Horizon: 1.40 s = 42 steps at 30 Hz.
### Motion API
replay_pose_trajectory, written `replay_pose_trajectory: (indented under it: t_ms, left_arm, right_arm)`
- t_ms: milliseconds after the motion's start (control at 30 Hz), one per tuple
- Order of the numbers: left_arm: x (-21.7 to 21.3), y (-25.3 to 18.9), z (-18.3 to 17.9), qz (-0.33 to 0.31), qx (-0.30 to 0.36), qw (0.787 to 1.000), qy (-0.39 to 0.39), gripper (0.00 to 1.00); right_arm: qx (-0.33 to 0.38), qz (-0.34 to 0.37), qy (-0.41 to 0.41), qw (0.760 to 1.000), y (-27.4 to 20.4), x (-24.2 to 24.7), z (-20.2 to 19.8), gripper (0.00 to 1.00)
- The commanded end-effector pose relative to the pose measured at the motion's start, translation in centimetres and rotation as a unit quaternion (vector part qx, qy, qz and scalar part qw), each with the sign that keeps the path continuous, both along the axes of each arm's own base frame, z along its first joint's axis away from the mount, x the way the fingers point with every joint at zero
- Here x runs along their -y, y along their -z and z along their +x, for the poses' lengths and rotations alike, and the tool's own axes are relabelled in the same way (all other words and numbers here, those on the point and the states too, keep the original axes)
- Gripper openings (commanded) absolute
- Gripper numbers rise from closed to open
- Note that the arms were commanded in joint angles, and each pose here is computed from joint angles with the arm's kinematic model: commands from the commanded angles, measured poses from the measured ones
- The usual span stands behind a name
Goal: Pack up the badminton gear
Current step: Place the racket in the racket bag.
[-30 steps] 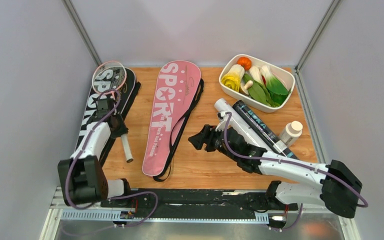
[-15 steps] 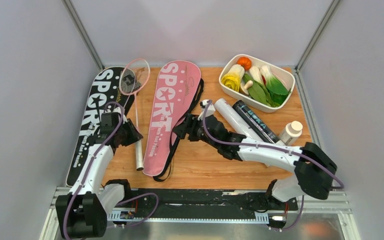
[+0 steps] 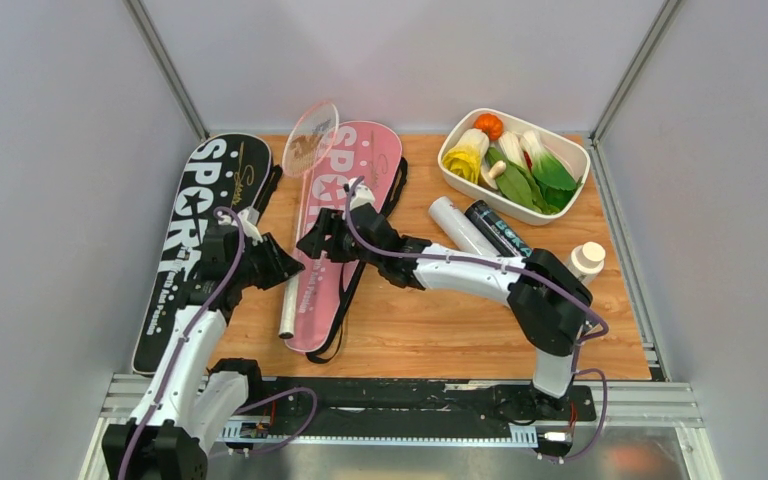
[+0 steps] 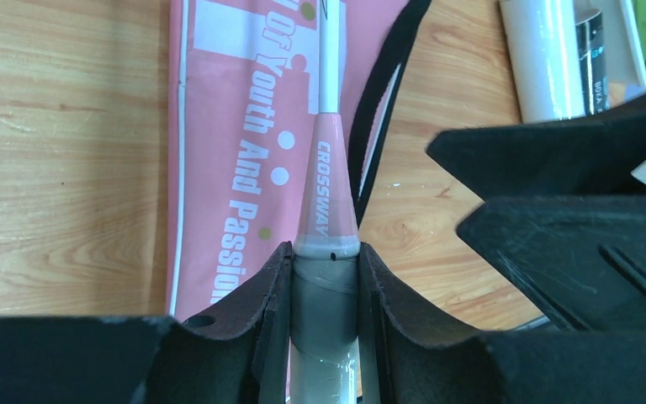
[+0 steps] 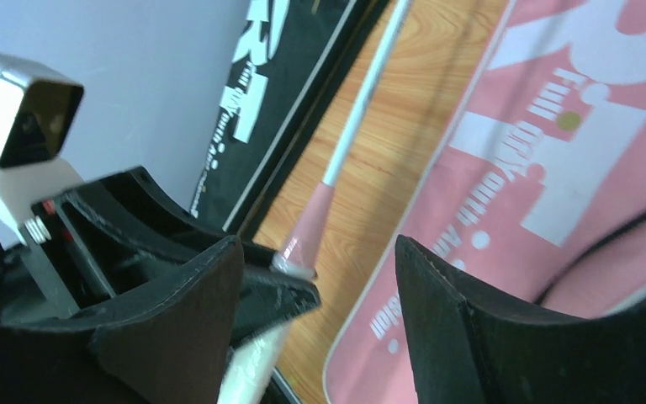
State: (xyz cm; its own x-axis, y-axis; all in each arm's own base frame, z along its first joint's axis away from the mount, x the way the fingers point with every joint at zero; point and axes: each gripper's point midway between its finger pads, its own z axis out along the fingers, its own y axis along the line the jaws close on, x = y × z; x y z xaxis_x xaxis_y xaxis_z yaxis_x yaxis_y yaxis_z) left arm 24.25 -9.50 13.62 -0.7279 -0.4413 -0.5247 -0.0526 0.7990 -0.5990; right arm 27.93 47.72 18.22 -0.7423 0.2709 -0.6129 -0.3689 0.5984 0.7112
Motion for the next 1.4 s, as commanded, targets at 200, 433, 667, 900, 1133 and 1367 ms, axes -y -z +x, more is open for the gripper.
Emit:
replay_pose_trajectory:
  t_ms: [200,433,667,900,1133,1367]
  left_arm:
    - [1.2,-2.7,0.2,-0.02,0.069,0.997,0.03,0.0]
    - [2.1,-3.5,-0.4,-0.03,0.097,0.993,0.052,0.0]
    - [3.5,-3.8,-0.8,-0.06,0.098,0.989,0.091,0.01]
    - [4.5,-4.7,-1.4,-0.078,0.099,0.983,0.13,0.58]
    - [4.6,-6.6,-1.6,-0.068,0.11,0.98,0.149,0.63]
    - [3.8,-5.5,-1.1,0.019,0.093,0.983,0.155,0.62]
  right_arm:
    - [-0.019,0.045,0.013,0.999,-0.8,-3.9,4.1,0.67]
    - [-0.03,0.032,0.051,0.998,1.4,-4.0,6.3,0.63]
    - [-0.028,0.063,0.005,0.998,0.8,-4.8,5.9,0.16]
    - [-0.005,0.161,-0.022,0.987,-3.8,-1.0,4.7,0.0]
    - [-0.013,0.166,-0.021,0.986,-4.8,3.1,2.7,0.0]
    - [-0.03,0.163,-0.029,0.986,-4.6,8.7,-1.7,0.0]
